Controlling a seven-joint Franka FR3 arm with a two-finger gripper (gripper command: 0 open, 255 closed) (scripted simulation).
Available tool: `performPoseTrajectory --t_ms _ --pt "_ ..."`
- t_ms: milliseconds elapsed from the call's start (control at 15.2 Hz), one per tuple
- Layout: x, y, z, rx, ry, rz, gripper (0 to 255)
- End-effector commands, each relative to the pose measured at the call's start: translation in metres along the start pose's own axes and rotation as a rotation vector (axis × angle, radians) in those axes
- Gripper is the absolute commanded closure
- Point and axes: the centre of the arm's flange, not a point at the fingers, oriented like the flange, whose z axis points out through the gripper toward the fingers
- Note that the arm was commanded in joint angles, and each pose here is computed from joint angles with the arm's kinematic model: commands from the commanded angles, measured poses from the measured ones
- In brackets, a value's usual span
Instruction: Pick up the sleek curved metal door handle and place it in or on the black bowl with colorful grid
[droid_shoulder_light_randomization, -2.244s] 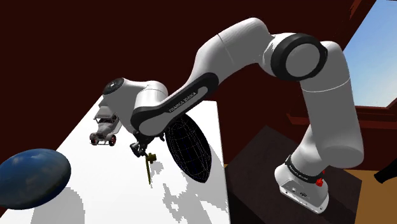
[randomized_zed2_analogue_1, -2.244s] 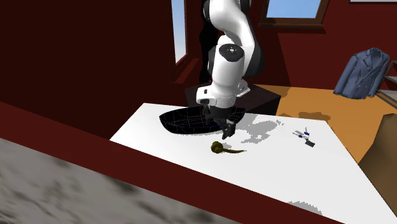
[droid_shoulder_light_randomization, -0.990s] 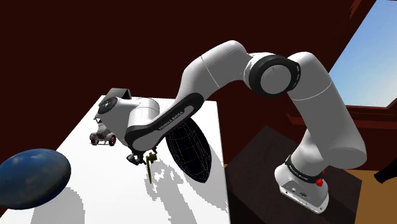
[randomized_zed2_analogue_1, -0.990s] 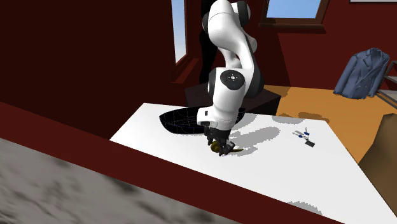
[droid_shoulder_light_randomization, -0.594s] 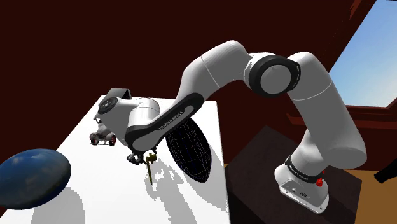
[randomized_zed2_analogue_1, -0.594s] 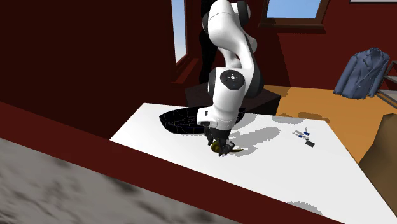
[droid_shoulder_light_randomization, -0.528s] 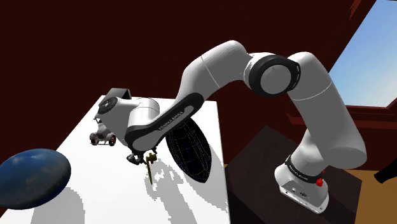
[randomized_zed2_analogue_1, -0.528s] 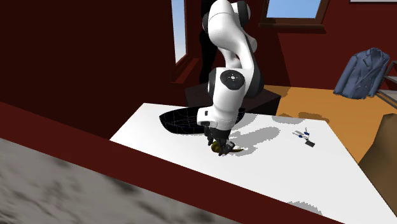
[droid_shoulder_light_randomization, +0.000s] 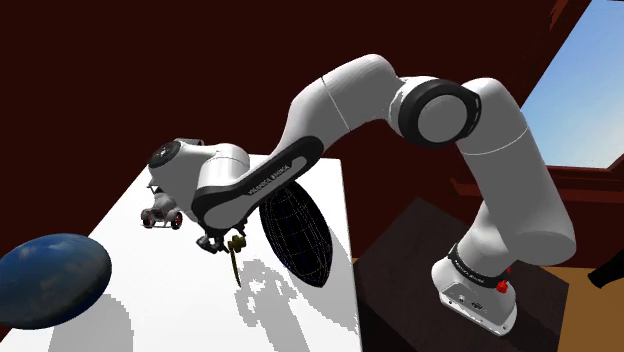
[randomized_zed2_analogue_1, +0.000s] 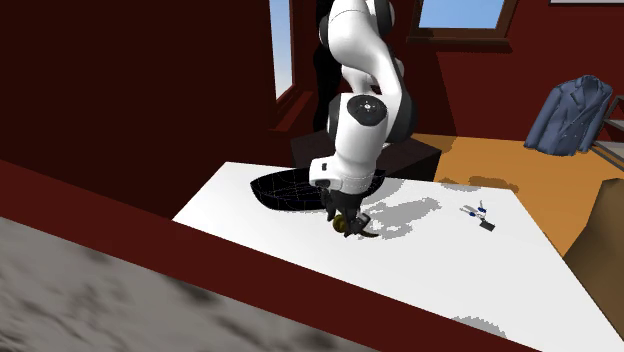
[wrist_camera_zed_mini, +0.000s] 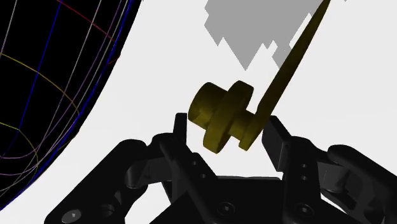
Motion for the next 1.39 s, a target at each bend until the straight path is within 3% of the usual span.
performPoseTrajectory --t_ms 0,1320 --pt "-0.001 0.002 -0.009 0.000 0.000 0.000 255" --pt "-0.011 0.024 -0.112 0.000 0.000 0.000 255"
